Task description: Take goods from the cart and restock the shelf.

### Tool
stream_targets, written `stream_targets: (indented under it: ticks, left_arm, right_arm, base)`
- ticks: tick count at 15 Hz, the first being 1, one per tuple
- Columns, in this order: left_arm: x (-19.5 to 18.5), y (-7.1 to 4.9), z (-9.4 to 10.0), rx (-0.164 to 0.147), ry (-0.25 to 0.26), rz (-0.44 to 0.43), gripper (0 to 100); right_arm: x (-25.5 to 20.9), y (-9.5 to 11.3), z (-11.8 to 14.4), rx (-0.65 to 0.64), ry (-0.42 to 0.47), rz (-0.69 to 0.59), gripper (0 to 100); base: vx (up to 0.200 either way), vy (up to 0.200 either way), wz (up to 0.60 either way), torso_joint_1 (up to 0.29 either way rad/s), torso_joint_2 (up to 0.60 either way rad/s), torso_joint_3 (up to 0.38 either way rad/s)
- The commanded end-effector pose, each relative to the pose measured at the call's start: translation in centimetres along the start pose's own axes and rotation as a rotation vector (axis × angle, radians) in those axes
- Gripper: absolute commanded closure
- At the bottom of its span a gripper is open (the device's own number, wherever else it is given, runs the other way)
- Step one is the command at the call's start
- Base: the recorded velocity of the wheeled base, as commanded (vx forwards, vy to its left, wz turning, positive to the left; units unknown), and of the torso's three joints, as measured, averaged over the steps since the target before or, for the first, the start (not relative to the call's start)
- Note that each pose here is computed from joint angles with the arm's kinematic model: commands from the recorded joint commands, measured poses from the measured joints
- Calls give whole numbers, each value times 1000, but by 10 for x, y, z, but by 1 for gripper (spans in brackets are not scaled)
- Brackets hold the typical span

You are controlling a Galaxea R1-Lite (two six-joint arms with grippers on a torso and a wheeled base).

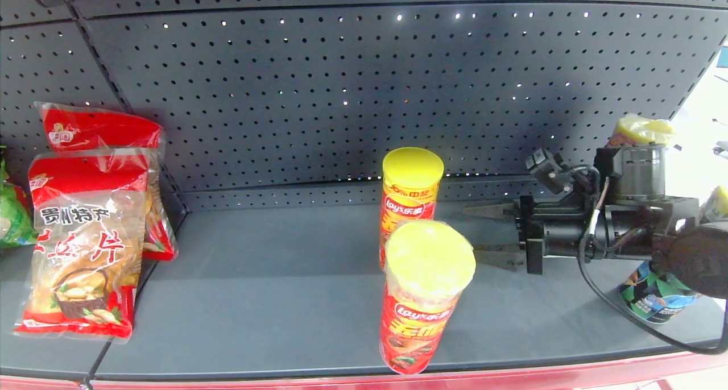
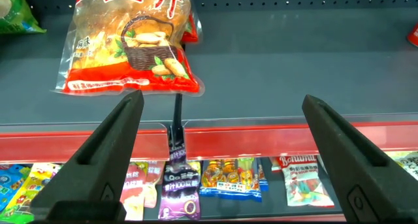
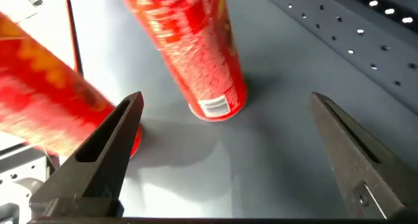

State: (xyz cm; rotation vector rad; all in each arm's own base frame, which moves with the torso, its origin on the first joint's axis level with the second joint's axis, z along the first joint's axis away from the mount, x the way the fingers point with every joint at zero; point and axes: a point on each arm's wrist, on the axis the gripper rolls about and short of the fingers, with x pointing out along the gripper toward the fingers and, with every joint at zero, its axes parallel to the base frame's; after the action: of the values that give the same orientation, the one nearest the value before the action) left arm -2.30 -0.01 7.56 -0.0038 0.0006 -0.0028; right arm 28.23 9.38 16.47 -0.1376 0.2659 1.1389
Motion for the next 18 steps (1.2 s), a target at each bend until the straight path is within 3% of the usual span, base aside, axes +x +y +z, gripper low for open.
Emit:
stream_targets:
  ticks: [1, 6, 13, 16, 17, 18]
  left_arm:
    - [0, 0, 0, -1, 1, 1, 0]
    - [0, 0, 0, -1, 1, 1, 0]
    - [0, 0, 0, -1, 1, 0, 0]
    - [0, 0, 0, -1, 1, 1, 0]
    - [0, 0, 0, -1, 1, 1, 0]
    - [0, 0, 0, -1, 1, 1, 0]
  right_arm:
    - [-21, 15, 6, -21, -24, -23, 0]
    - [-60, 44, 18, -71, -82, -81, 0]
    - [-130, 119, 30, -208, -243, -193, 0]
    - [-163, 147, 30, -276, -314, -342, 0]
    - [-163, 147, 30, -276, -314, -342, 0]
    - [-181, 167, 42, -286, -392, -471, 0]
  base:
    - [0, 0, 0, 0, 0, 0]
    - [0, 0, 0, 0, 0, 0]
    - [0, 0, 0, 0, 0, 0]
    - [0, 0, 0, 0, 0, 0]
    - [0, 0, 0, 0, 0, 0]
    - [0, 0, 0, 0, 0, 0]
